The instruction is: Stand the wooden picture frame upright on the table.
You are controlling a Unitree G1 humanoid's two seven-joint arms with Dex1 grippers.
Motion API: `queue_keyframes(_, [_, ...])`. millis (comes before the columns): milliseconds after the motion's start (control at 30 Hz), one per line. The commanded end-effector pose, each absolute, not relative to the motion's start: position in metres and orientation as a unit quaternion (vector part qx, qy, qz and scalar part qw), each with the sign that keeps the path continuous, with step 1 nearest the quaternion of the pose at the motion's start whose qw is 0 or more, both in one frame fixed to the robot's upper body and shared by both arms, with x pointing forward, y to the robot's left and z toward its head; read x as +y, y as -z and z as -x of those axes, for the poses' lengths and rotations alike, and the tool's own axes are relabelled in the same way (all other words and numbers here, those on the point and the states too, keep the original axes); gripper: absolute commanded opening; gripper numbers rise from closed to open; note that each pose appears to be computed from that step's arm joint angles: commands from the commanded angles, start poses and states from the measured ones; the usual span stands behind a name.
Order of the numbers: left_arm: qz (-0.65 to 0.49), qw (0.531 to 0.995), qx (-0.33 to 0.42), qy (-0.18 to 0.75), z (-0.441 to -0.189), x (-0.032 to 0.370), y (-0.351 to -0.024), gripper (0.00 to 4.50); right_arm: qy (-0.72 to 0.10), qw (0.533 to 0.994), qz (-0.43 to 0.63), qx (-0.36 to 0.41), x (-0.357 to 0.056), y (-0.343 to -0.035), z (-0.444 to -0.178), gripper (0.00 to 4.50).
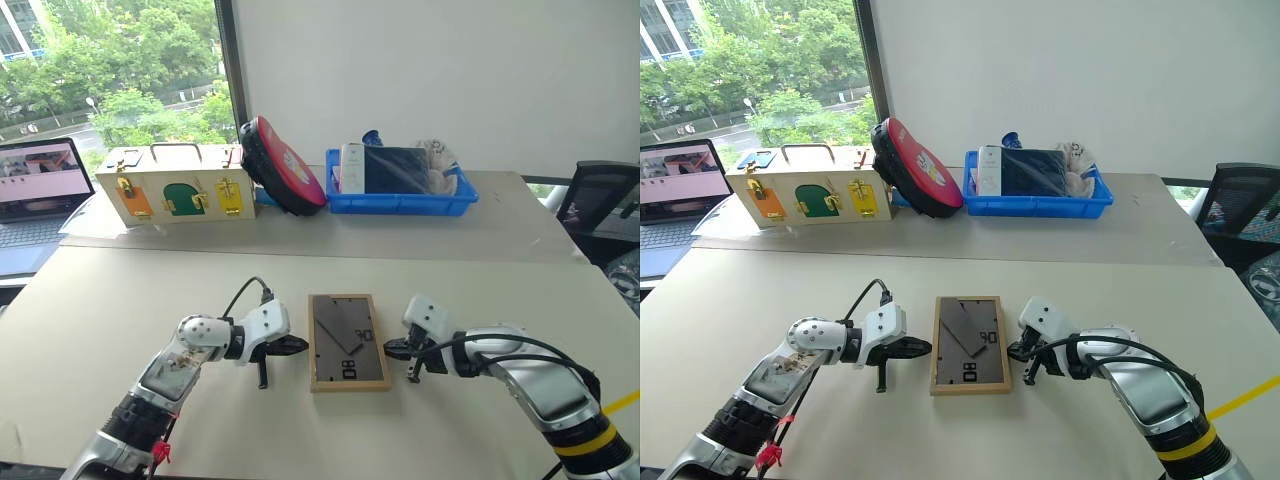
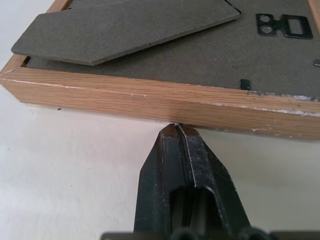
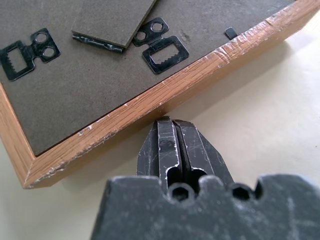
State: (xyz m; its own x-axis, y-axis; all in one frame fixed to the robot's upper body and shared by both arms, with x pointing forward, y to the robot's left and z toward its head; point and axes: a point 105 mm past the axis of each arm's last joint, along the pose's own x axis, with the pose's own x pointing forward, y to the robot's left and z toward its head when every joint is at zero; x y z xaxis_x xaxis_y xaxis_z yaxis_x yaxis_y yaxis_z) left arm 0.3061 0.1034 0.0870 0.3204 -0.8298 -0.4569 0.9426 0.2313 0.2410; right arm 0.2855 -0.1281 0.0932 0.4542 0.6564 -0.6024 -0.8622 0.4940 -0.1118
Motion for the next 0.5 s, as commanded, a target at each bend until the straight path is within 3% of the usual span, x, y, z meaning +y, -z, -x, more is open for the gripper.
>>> queue_keyframes(33, [-0.251, 0.782, 0.127, 0.557, -0.309, 0.108, -0.082, 0.00, -0.476, 0.813, 0.182, 0.281, -0.119, -0.081, -0.271, 0.03])
queue_keyframes(233, [-0.255, 0.786, 0.146, 0.545, -0.309, 0.124, -0.080, 0.00, -0.445, 0.826, 0.188, 0.292, -0.142, -0.080, -0.278, 0.03])
queue_keyframes(333, [-0.244, 0.805, 0.196, 0.504, -0.310, 0.166, -0.075, 0.00, -0.414, 0.840, 0.192, 0.293, -0.170, -0.088, -0.285, 0.03])
queue_keyframes(467, [-0.085, 0.849, 0.228, 0.469, -0.307, 0.190, -0.087, 1.07, -0.408, 0.851, 0.172, 0.283, -0.190, -0.102, -0.288, 0.00])
queue_keyframes(500, [-0.064, 0.850, 0.232, 0.468, -0.306, 0.191, -0.088, 1.07, -0.412, 0.851, 0.168, 0.279, -0.191, -0.104, -0.288, 0.00])
